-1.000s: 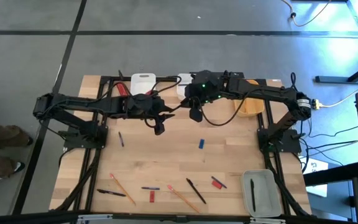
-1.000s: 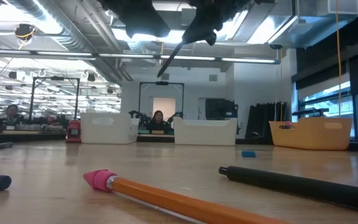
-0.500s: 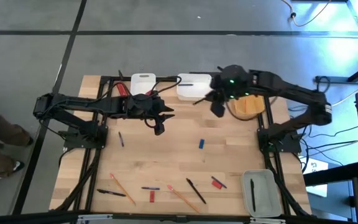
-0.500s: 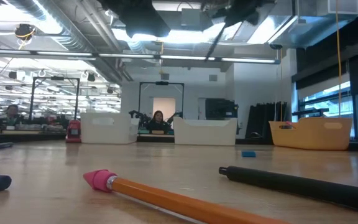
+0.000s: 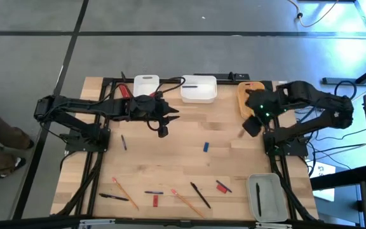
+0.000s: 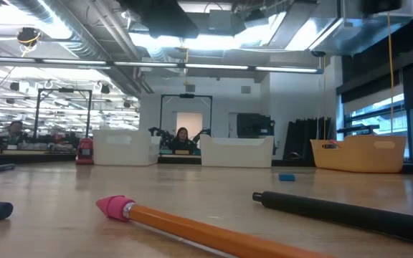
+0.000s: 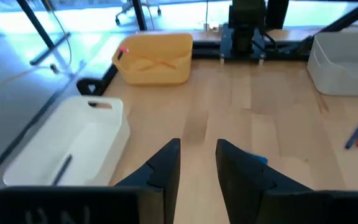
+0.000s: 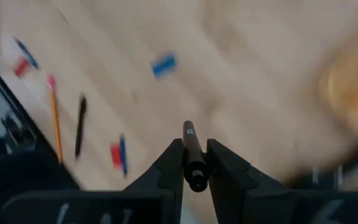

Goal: Sort crayons/erasers/pens/pencils in bins
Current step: Put the black pen into the gray bin

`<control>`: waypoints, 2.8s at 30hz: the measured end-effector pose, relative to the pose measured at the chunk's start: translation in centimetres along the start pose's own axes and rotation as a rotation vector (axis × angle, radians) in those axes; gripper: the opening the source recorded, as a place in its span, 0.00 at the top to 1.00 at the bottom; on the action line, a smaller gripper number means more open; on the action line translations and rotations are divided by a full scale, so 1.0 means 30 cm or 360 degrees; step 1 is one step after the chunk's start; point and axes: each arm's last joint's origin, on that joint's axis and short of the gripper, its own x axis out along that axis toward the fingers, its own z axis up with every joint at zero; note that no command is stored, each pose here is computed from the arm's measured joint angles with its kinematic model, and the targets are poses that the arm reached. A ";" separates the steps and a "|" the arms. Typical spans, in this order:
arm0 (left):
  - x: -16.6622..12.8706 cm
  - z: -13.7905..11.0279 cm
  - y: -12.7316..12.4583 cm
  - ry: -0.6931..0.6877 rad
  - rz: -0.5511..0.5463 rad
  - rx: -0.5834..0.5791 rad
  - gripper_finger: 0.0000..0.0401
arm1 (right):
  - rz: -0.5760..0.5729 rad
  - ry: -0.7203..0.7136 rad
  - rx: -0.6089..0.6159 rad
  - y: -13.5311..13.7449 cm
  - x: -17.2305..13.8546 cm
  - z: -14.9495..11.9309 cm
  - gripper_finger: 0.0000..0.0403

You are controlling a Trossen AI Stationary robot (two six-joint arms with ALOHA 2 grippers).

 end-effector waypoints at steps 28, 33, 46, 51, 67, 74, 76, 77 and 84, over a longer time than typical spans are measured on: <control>0.001 0.043 0.017 -0.0246 -0.0361 0.0136 0.77 | -0.0010 0.1265 0.0657 0.131 0.304 -0.318 0.86; -0.001 0.047 0.015 -0.0289 -0.0423 0.0274 0.77 | -0.0038 0.1308 0.0712 0.131 0.393 -0.367 0.86; 0.002 0.052 0.054 -0.0347 -0.0514 0.0292 0.77 | -0.0051 0.1333 0.0782 0.090 0.536 -0.415 0.86; 0.002 0.052 0.057 -0.0346 -0.0510 0.0291 0.77 | 0.0014 0.1427 0.0777 0.095 0.554 -0.421 0.86; 0.002 0.052 0.057 -0.0344 -0.0510 0.0288 0.77 | -0.0055 0.1388 0.0769 0.102 0.549 -0.466 0.86; 0.002 0.052 0.057 -0.0343 -0.0510 0.0285 0.77 | -0.0053 0.1257 0.0735 0.104 0.551 -0.481 0.83; 0.002 0.052 0.057 -0.0343 -0.0510 0.0285 0.77 | -0.0067 0.1250 0.0763 0.104 0.551 -0.483 0.82; 0.002 0.052 0.057 -0.0343 -0.0510 0.0285 0.77 | -0.0069 0.1249 0.0769 0.104 0.551 -0.483 0.82; 0.002 0.052 0.057 -0.0343 -0.0510 0.0284 0.77 | -0.0078 0.1262 0.0788 0.100 0.560 -0.486 0.81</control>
